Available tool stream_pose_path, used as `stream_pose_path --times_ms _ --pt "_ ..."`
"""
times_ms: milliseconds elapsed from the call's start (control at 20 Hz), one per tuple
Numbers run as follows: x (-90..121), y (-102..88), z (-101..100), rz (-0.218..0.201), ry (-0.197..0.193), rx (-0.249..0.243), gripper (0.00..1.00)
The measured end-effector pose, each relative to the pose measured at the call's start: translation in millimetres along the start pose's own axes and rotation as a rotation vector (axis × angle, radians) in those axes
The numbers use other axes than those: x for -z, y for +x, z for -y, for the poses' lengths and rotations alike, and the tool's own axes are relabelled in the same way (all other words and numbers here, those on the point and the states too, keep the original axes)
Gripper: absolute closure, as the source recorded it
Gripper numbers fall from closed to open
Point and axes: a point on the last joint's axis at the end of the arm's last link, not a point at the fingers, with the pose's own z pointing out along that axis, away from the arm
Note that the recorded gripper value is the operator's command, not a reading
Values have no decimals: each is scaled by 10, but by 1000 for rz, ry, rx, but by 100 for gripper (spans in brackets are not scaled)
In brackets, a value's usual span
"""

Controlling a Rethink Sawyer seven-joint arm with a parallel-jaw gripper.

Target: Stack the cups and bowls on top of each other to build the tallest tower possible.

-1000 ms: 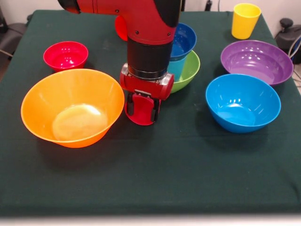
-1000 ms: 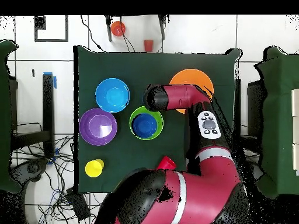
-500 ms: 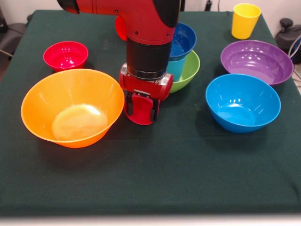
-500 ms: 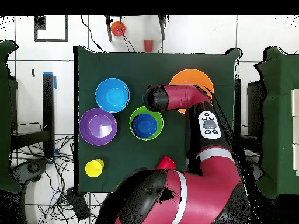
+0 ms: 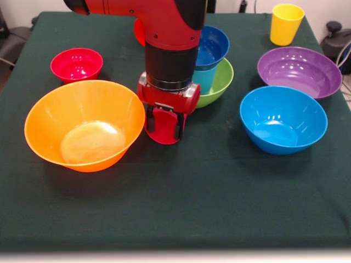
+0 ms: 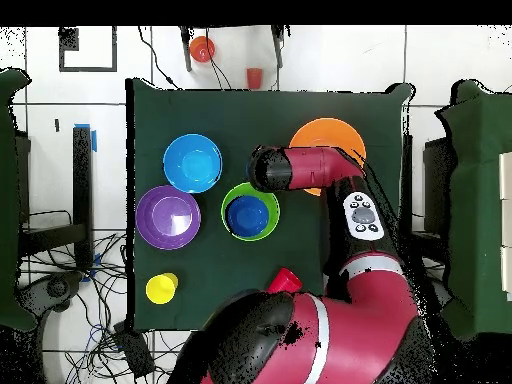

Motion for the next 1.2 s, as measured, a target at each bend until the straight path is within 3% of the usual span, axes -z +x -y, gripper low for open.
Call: stream_pose_path --times_ms 300,650,1200 --pt "62 -18 -90 -12 -38 -38 0" --pt "118 -71 -346 -18 -104 -83 0" --pt "190 -169 -544 -27 -164 -135 0"
